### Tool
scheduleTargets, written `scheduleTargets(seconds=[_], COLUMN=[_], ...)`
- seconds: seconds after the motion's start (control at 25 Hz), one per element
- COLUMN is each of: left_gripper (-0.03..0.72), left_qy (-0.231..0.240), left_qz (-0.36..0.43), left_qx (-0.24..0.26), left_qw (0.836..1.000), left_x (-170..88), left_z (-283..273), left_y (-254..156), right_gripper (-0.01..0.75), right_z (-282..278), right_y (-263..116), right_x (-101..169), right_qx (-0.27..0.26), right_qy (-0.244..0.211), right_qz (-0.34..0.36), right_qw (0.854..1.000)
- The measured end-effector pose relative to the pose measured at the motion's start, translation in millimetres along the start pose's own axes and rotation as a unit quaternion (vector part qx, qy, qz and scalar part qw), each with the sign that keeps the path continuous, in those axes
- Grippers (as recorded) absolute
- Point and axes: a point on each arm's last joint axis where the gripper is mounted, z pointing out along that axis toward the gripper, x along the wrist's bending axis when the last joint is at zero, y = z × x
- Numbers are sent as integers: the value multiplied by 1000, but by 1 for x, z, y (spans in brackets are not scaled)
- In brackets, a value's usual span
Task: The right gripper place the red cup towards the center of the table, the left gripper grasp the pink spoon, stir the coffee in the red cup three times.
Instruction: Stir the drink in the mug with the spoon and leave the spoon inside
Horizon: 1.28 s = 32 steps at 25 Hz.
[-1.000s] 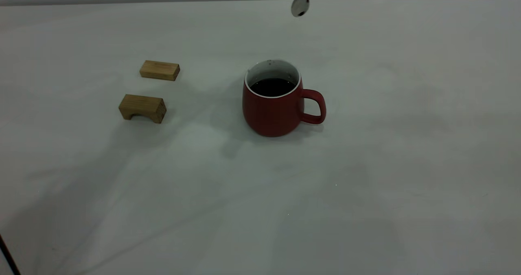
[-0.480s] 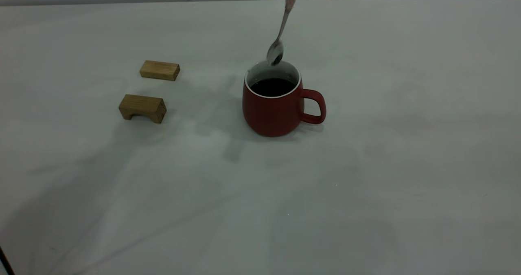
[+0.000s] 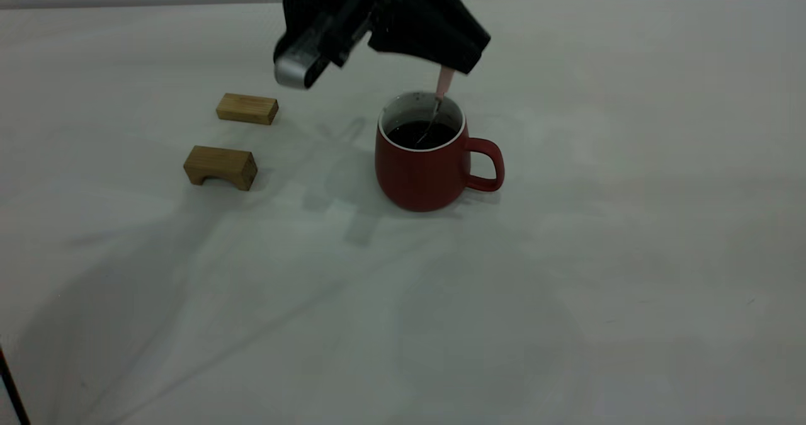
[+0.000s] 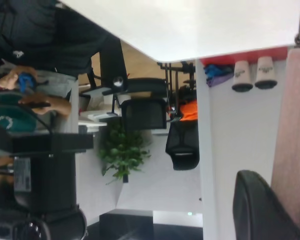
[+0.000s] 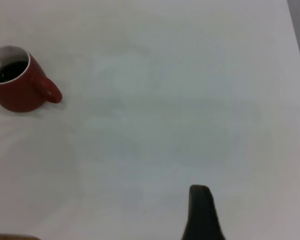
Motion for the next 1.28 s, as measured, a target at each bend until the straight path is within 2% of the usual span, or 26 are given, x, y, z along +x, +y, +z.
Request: scheduleTargets(seconds=[0.24,0.4,0.48,0.6,0.76,0.92,1.0,1.12,1.28], left_gripper=[153,152,152,152,150,148,147,147,147], left_qy=[-15,-32,-21,8,31,16,-1,-21,-1], left_qz=[37,85,77,25,-22,19,48,73,52], left_qx=[-56,-39,-18,-4,-43,-69,-64,-27,7], left_qw=[998,995,997,1000,998,997,997,997,999], left_x=[-3,-6,-4,2,6,4,0,-3,1], left_z=[-1,-2,-1,-1,-6,-11,-13,-11,-3], left_y=[13,10,7,4,13,21,21,17,21], right_gripper=[584,584,584,584,584,584,584,584,584], right_z=[0,0,0,0,0,0,0,0,0], right_y=[0,0,0,0,0,0,0,0,0], right_x=[0,0,0,0,0,0,0,0,0], right_qx=[0,0,0,0,0,0,0,0,0], right_qy=[0,0,0,0,0,0,0,0,0], right_qz=[0,0,0,0,0,0,0,0,0], right_qw=[1000,1000,1000,1000,1000,1000,1000,1000,1000])
